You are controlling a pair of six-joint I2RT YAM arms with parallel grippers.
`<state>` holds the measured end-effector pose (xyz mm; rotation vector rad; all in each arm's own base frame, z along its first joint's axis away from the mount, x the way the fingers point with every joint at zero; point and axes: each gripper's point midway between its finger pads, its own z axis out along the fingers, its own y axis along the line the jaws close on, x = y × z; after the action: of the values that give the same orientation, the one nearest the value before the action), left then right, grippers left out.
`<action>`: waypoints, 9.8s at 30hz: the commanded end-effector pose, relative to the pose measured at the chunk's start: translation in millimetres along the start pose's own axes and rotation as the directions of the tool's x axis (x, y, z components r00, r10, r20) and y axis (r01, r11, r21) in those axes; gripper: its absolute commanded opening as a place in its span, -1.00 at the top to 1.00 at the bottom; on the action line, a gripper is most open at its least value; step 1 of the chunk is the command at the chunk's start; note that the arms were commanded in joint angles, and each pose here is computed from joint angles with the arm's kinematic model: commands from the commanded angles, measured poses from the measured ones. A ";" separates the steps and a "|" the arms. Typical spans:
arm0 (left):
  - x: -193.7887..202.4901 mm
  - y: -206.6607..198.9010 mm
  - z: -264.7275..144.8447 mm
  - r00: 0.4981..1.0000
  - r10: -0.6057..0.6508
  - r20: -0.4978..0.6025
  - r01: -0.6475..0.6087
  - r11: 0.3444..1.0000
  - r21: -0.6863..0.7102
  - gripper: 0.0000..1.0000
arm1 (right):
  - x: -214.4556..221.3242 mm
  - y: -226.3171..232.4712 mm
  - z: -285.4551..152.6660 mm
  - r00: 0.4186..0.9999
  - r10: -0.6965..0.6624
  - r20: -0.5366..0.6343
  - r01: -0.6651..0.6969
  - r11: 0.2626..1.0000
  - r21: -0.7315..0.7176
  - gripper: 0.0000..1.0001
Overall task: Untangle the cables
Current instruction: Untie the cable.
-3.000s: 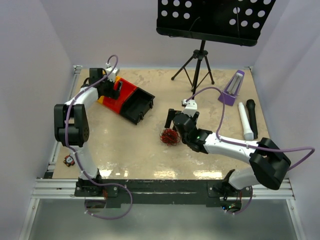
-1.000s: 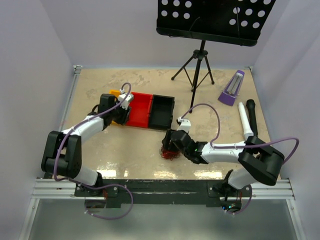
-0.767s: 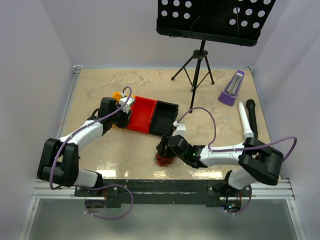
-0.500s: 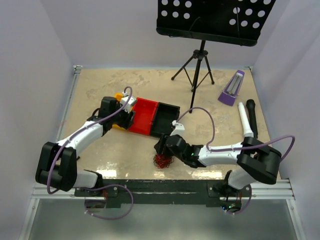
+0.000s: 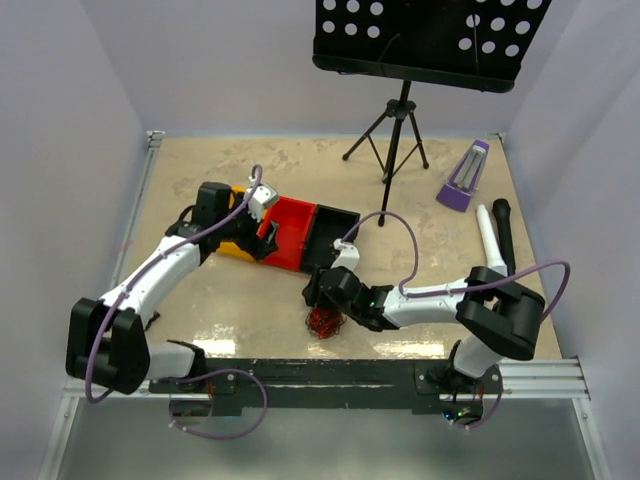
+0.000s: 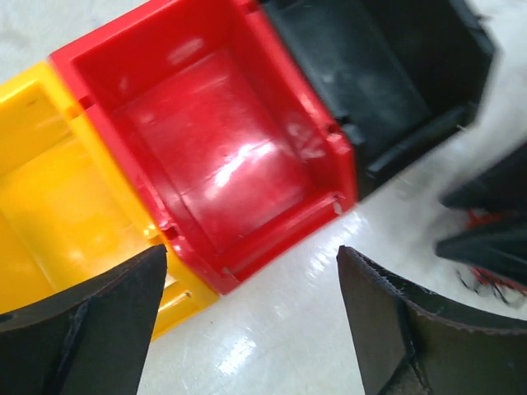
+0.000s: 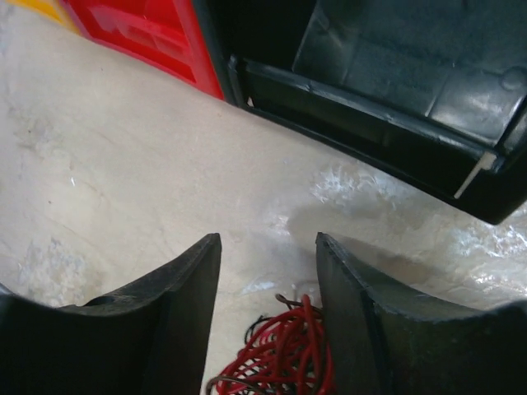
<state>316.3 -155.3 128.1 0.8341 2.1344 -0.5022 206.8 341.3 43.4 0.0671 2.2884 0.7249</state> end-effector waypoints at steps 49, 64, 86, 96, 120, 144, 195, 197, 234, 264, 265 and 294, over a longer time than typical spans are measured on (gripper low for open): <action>92.9 -239.5 -4.4 0.078 0.732 0.676 -0.907 -0.230 0.353 0.10 | 8.2 -8.3 -76.5 0.989 0.017 -0.147 -0.038 0.989 -0.140 -0.10; 122.3 -215.5 -17.0 0.029 0.790 0.612 -0.865 -0.287 0.412 0.34 | 1.6 -15.0 -78.4 0.993 0.017 -0.120 -0.029 0.994 -0.102 -0.10; 109.4 -214.3 3.5 0.001 0.806 0.591 -0.910 -0.245 0.335 0.40 | -8.2 -6.8 -81.8 0.995 0.024 -0.100 -0.036 0.992 -0.117 -0.10; 114.5 -213.3 -2.5 0.002 0.806 0.592 -0.908 -0.246 0.339 0.54 | -7.7 -7.0 -81.7 0.995 0.021 -0.101 -0.033 0.992 -0.118 -0.09; 27.3 -225.1 -31.4 0.087 0.820 0.566 -0.966 -0.069 0.248 1.00 | -44.5 16.9 -95.8 0.999 -0.033 -0.008 0.032 0.988 -0.154 -0.30; -115.5 -194.8 -120.4 0.448 0.737 0.505 -0.828 0.555 -0.076 1.00 | -91.4 8.6 -160.4 0.974 0.049 0.220 0.018 0.956 -0.293 -0.48; -314.5 -198.8 -297.0 0.233 0.661 0.713 -0.625 0.663 -0.411 1.00 | -30.7 90.1 -96.8 0.951 -0.206 0.232 0.289 0.863 -0.415 0.21; -332.8 -192.1 -319.4 0.194 0.657 0.729 -0.552 0.687 -0.472 1.00 | -20.8 79.3 -91.2 0.957 -0.204 0.206 0.273 0.876 -0.398 0.21; -188.0 -178.7 -212.8 0.346 0.773 0.532 -0.782 0.551 -0.292 1.00 | -31.5 64.1 -120.4 0.964 -0.201 0.173 0.249 0.912 -0.327 -0.39; 50.5 -88.8 -129.0 0.571 0.817 -0.079 -0.821 0.570 -0.041 0.45 | 15.1 60.8 -84.2 0.961 -0.276 -0.019 0.262 0.929 -0.260 -0.05; 50.1 -89.2 -130.4 0.582 0.810 -0.075 -0.813 0.580 -0.045 0.03 | 17.3 56.7 -82.1 0.960 -0.279 -0.027 0.265 0.933 -0.244 -0.03; 12.6 -201.1 -86.8 0.589 0.671 0.450 -0.802 0.552 0.227 -0.64 | -13.3 111.8 -152.1 0.948 -0.307 0.083 0.305 0.803 -0.512 1.00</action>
<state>131.7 -226.9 184.0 1.6900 1.2585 -0.4718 106.8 358.2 192.9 -0.5229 1.9959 1.0782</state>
